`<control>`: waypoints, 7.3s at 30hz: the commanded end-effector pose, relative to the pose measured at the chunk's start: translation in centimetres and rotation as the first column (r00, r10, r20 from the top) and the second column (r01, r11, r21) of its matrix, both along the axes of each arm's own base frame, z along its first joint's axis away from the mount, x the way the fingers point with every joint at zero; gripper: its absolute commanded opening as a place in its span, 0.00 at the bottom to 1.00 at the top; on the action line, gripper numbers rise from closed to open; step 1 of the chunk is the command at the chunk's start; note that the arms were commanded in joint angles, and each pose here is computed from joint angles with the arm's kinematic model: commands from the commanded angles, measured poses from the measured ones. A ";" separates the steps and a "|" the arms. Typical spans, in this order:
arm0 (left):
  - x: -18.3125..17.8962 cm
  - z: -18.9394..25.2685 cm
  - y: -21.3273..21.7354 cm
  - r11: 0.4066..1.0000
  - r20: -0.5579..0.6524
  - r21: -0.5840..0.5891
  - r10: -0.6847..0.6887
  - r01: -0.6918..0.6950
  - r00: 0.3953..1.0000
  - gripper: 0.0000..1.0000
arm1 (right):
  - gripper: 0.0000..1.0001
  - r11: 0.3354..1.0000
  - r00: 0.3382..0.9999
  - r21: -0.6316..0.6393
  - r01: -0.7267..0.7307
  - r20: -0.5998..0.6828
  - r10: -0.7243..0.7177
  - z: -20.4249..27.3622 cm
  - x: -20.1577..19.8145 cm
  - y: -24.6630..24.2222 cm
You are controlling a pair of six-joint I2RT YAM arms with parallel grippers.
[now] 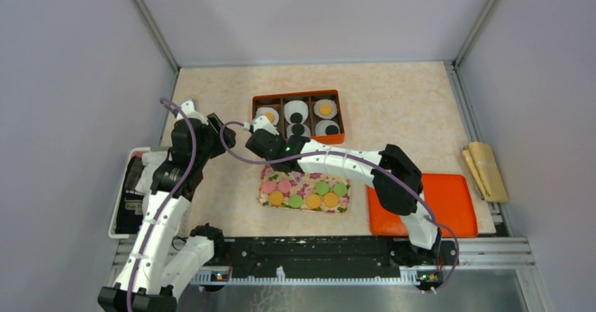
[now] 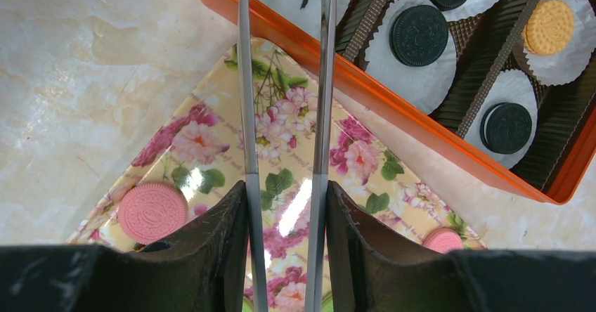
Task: Pack the cookies
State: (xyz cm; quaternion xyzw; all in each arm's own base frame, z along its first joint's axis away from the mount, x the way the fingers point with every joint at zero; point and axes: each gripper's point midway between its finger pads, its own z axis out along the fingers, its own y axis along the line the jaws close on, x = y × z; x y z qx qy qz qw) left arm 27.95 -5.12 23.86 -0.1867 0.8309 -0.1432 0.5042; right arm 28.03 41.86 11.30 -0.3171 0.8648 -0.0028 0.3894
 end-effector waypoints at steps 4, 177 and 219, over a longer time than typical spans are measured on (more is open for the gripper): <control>0.1 1.2 0.3 1.000 0.042 0.006 0.004 -0.005 0.999 0.61 | 0.35 0.998 0.999 0.055 0.013 0.044 -0.016 2.5 0.9 0.6; 0.7 -2.2 -8.9 0.878 0.011 -0.219 -0.434 0.426 0.901 0.57 | 0.00 0.855 0.814 0.052 0.516 -0.341 -0.471 -3.9 -13.6 -24.5; -7.9 0.2 -15.9 0.395 0.165 -0.521 -0.823 0.756 0.544 0.79 | 0.00 0.952 0.946 0.042 -0.303 0.137 0.295 15.9 -19.5 -0.6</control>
